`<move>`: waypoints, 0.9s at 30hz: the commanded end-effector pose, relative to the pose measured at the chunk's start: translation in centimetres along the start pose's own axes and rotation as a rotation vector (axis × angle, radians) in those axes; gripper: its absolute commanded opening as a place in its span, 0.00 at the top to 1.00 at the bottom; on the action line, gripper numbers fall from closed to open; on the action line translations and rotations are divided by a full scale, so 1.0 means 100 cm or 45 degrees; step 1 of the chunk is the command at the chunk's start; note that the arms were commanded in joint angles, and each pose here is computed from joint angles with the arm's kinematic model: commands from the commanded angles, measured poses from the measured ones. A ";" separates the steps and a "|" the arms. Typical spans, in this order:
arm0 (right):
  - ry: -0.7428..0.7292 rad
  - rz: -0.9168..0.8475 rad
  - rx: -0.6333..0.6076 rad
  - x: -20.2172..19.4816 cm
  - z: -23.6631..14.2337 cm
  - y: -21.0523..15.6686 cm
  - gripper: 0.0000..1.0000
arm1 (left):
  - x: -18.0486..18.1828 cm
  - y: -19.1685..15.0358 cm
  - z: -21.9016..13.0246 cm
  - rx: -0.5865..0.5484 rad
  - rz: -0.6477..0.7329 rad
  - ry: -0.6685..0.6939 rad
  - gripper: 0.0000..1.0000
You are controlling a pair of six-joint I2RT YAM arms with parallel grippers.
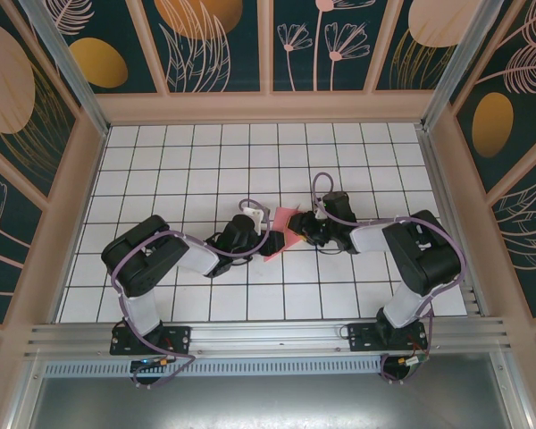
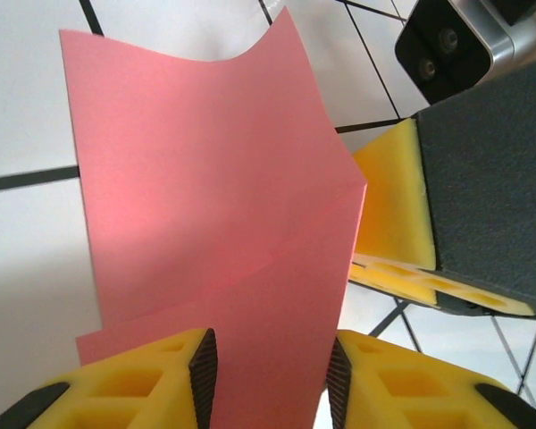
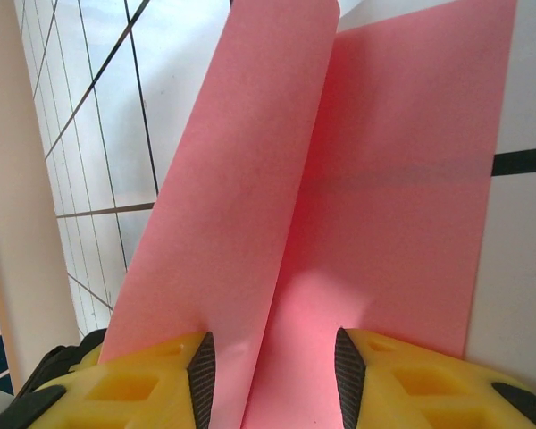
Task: Fold a paper plane with a square sheet of paper (pick it up from the middle)
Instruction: Fourth fold the wing at the center of the table.
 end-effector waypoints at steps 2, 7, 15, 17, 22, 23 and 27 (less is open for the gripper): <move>0.059 -0.013 0.006 0.007 0.002 0.003 0.57 | -0.004 0.010 0.001 -0.041 0.145 0.002 0.59; 0.109 -0.016 0.017 0.014 0.000 0.002 0.56 | -0.006 0.010 0.001 -0.047 0.197 -0.012 0.58; 0.182 -0.023 0.028 0.026 -0.005 -0.001 0.57 | 0.000 0.012 0.002 -0.064 0.272 0.042 0.61; 0.191 -0.022 0.031 0.027 -0.006 -0.002 0.57 | 0.000 0.012 0.003 -0.068 0.283 0.048 0.63; 0.198 -0.016 0.018 0.030 -0.009 -0.001 0.57 | 0.000 0.016 -0.001 -0.095 0.293 0.062 0.73; 0.195 -0.016 0.010 0.031 -0.010 -0.001 0.57 | -0.001 0.017 -0.002 -0.105 0.294 0.058 0.75; 0.148 -0.022 -0.026 0.028 -0.015 0.000 0.57 | -0.004 0.020 -0.007 -0.139 0.301 0.045 0.80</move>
Point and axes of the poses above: each hand's point on the last joint's axis, 136 mm out from that joint toward the fingers, its own z axis out along the fingers, its own x axis along the line the jaws close on, y = z × x, the point moved 4 cm from there along -z, back along the fingers
